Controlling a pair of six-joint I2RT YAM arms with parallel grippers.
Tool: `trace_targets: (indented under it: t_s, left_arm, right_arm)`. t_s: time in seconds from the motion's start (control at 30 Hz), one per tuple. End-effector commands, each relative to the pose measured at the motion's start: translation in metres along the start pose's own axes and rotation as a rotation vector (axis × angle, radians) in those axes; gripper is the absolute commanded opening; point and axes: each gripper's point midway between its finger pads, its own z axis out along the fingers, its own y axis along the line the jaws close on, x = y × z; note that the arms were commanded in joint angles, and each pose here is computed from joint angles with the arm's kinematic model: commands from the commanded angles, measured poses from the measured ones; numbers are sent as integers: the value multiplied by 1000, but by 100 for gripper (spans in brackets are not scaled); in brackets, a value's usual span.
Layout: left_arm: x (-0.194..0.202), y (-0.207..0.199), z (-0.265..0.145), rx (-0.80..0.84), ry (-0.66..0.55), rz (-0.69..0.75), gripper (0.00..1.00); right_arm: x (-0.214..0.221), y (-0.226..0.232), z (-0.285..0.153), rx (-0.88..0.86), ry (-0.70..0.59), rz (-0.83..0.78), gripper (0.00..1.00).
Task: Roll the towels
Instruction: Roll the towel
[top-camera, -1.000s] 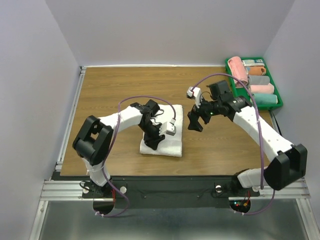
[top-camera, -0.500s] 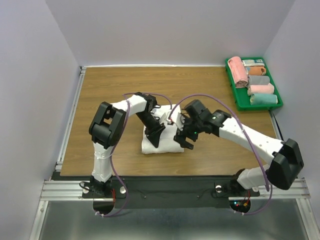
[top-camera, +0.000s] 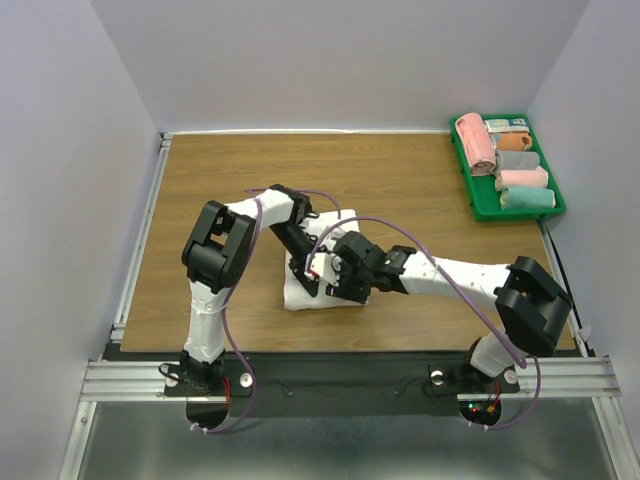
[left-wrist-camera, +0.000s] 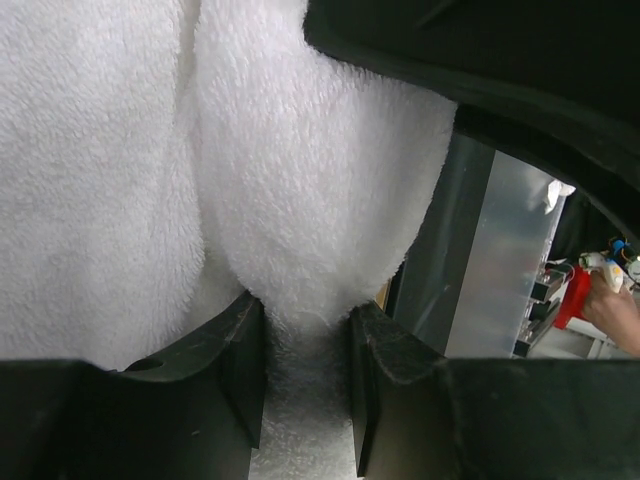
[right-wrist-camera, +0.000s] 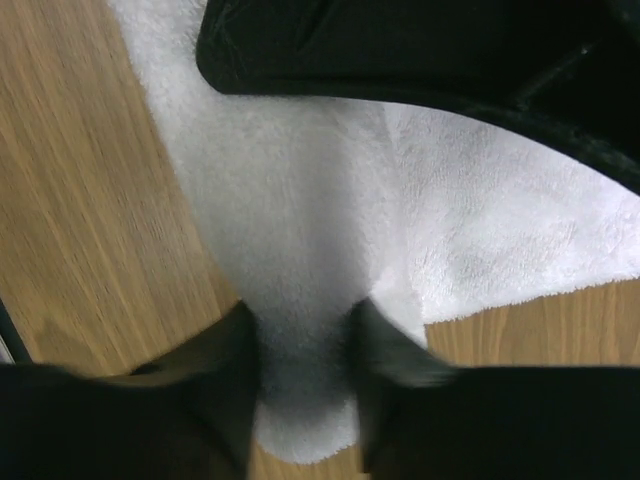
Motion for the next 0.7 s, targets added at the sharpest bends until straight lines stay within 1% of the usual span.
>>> trace_targets:
  t_s: [0.0,0.03,0.07,0.1,0.13,0.17,0.2,0.23,0.27,0.3,0.33,0.4,0.43,0.5,0.53,0.57,0.63,0.67]
  left_arm:
    - [37,61,6,-200,154,94,13]
    - [34,61,1,-219,135,99,15]
    - [32,59,-1,-230,125,113,17]
    - [32,58,-5,-235,108,120,19]
    - [29,57,-10,-248,91,133,23]
    - [22,53,-19,-269,60,163,27]
    - [18,52,-27,-278,25,167,29]
    - [12,48,-36,-296,-4,192,37]
    - [10,47,-44,-309,-24,203,39]
    - [7,47,-53,-317,-52,211,51]
    - [5,47,-61,-329,-76,218,55]
    - [-5,43,-79,-363,-138,246,71]
    - [-7,43,-93,-389,-173,247,75]
    - [-14,42,-110,-422,-217,257,76]
    - [-17,40,-124,-452,-250,268,90]
    - [-20,38,-131,-468,-271,274,99]
    - [-28,31,-145,-508,-312,292,99]
    - [-34,25,-159,-561,-345,328,99]
  right_arm:
    - [9,17,16,-65,-5,-2,10]
    - [10,21,16,-80,-8,5,3]
    - [12,24,16,-95,-8,11,1]
    - [17,30,16,-116,-2,18,1]
    - [17,36,15,-153,-8,25,1]
    - [23,43,14,-184,12,32,1]
    - [25,47,13,-211,19,46,1]
    - [25,54,12,-256,14,58,0]
    - [26,57,11,-276,17,71,1]
    - [27,63,10,-322,19,96,0]
    - [27,66,9,-343,19,111,1]
    - [26,68,6,-378,22,145,1]
    - [26,72,7,-411,23,171,1]
    - [27,70,6,-432,31,206,1]
    - [29,74,6,-460,42,226,1]
    - [30,73,7,-469,46,239,1]
    - [30,72,7,-495,42,270,1]
    - [30,71,9,-507,52,286,1]
